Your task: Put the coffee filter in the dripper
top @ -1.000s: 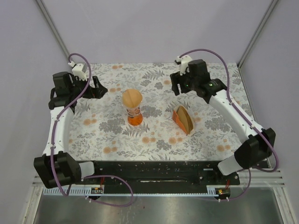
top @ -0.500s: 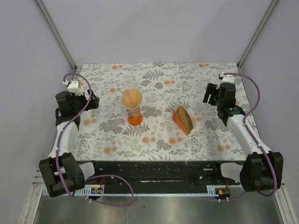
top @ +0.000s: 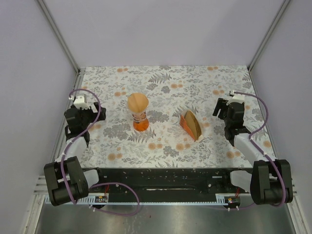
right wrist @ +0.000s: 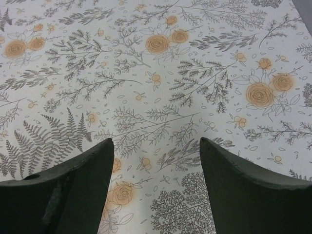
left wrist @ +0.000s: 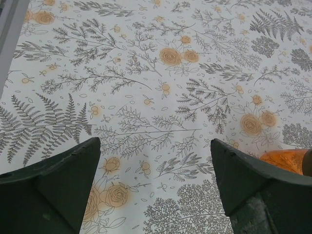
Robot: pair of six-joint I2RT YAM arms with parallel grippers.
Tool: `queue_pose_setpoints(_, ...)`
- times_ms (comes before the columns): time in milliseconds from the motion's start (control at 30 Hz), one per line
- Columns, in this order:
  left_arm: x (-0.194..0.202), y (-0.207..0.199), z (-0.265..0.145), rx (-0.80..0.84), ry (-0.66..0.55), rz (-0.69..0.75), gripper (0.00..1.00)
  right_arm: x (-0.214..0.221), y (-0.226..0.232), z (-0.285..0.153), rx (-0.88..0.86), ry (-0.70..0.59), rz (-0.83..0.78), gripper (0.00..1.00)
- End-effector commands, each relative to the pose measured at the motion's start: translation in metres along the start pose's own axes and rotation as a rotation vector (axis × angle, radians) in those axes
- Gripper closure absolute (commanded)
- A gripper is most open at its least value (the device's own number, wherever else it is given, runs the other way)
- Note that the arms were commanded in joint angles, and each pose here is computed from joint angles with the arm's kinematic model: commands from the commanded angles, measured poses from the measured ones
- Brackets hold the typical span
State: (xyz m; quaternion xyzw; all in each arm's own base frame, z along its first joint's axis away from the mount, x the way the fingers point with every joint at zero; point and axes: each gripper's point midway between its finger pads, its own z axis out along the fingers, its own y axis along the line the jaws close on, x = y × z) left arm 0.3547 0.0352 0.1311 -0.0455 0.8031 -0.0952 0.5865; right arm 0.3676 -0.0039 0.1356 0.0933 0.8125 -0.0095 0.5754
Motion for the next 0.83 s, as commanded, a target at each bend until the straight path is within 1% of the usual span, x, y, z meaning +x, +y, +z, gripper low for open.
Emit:
queue_pose_setpoints(0,-0.018,-0.002,0.004,0.029,-0.086,0.028,0.01,-0.042,-0.001,-0.001,0.012,-0.17,0.019,0.21)
queue_pose_setpoints(167,-0.015,-0.003,0.005,0.028,-0.071,0.006,0.01,-0.032,0.005,0.004,-0.027,-0.154,0.027,0.21)
queue_pose_setpoints(333,-0.013,0.0,0.006,0.016,-0.063,0.0,0.01,-0.024,0.006,0.008,-0.03,-0.144,0.031,0.21)
queue_pose_setpoints(533,-0.008,0.0,0.009,0.02,-0.037,-0.01,0.01,-0.023,0.008,0.008,-0.04,-0.149,0.026,0.21)
queue_pose_setpoints(667,-0.003,-0.001,0.011,0.04,-0.018,0.01,0.01,-0.023,0.01,0.009,-0.057,-0.151,0.025,0.21)
queue_pose_setpoints(800,-0.007,0.001,0.01,0.017,-0.03,-0.006,0.01,-0.022,0.013,0.01,-0.071,-0.149,0.023,0.21)
